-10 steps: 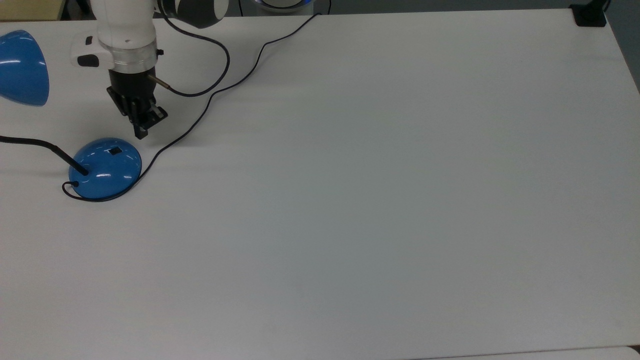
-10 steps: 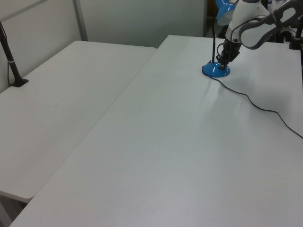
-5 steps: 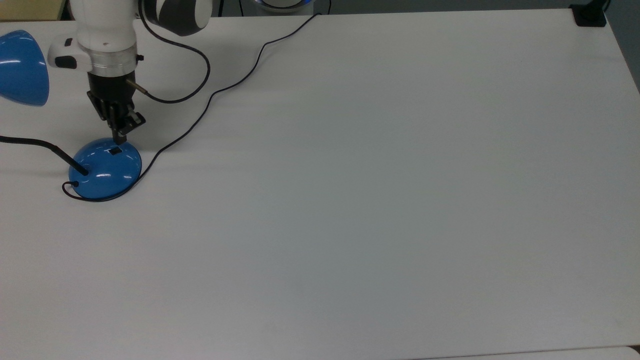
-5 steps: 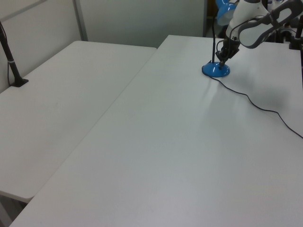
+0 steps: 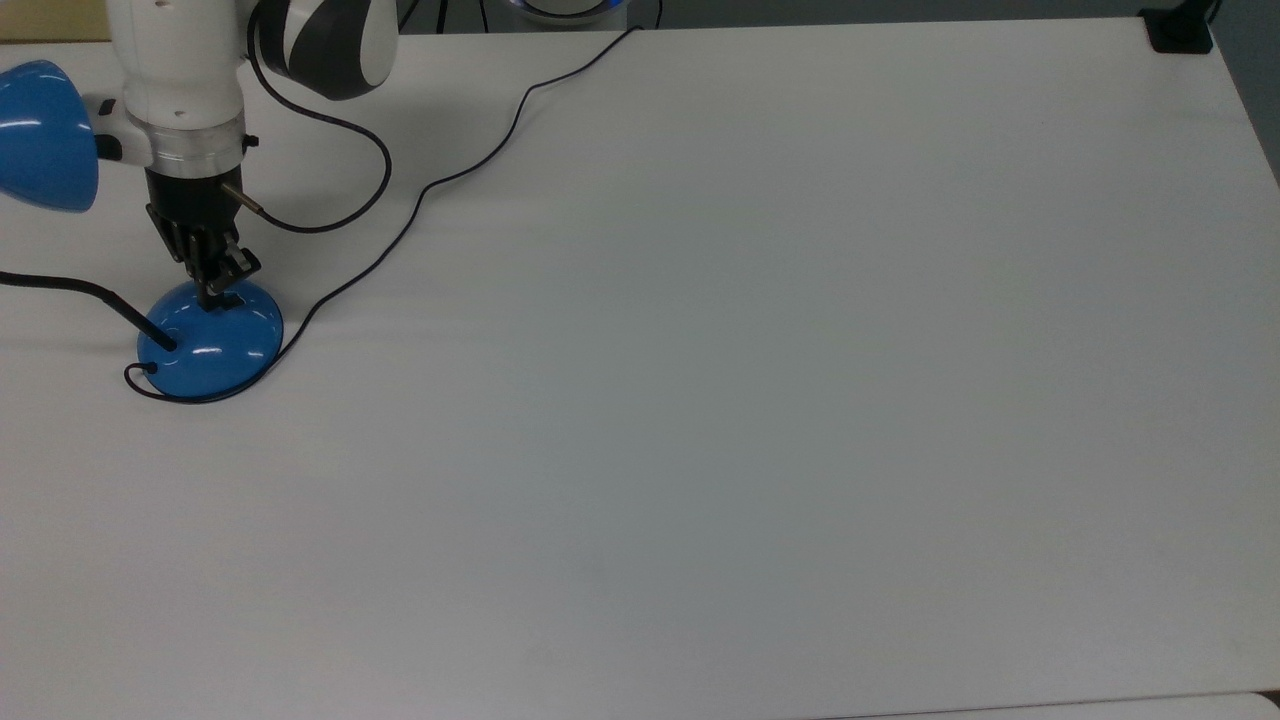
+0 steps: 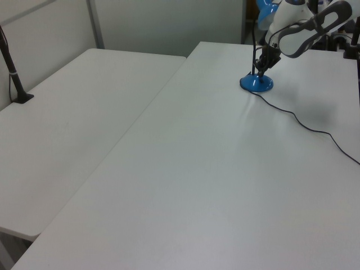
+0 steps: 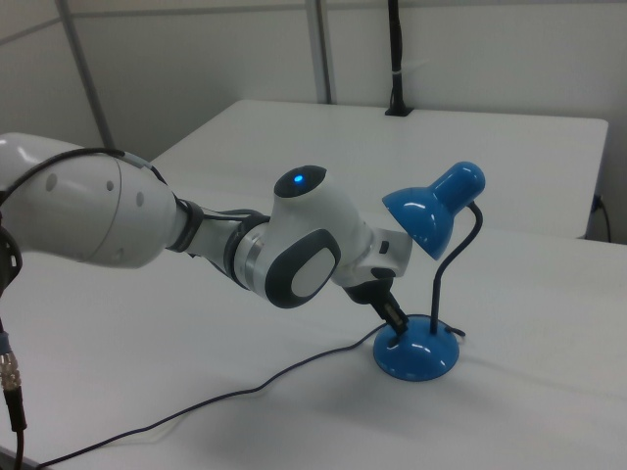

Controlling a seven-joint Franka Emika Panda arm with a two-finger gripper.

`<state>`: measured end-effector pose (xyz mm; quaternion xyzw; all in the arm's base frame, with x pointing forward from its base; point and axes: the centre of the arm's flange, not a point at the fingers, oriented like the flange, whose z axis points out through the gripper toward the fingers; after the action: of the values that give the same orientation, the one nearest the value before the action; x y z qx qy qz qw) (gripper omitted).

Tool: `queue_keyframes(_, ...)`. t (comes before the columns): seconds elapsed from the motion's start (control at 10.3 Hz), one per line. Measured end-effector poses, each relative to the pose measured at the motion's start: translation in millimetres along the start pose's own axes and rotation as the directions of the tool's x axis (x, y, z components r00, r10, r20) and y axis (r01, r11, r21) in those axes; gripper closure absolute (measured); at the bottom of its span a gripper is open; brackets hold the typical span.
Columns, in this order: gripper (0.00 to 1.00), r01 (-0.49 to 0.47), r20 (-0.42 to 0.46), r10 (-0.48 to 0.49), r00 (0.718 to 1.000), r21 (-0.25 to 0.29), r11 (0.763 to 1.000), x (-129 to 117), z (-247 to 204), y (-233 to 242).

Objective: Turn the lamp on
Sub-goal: 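Press down on the base switch with the gripper fingers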

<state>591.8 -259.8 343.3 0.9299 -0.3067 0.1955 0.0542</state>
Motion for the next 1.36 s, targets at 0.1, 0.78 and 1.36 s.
queue_keyframes(0.1, 0.99, 0.000, -0.002, 0.000, 1.000, 0.001, 1.000, -0.2, 2.5, -0.3)
queue_keyframes(0.78, 0.99, 0.001, -0.009, -0.001, 1.000, 0.003, 1.000, 1.0, -0.8, -0.6)
queue_keyframes(1.36, 0.99, 0.003, 0.014, -0.003, 1.000, -0.002, 1.000, -5.8, -0.4, -0.7)
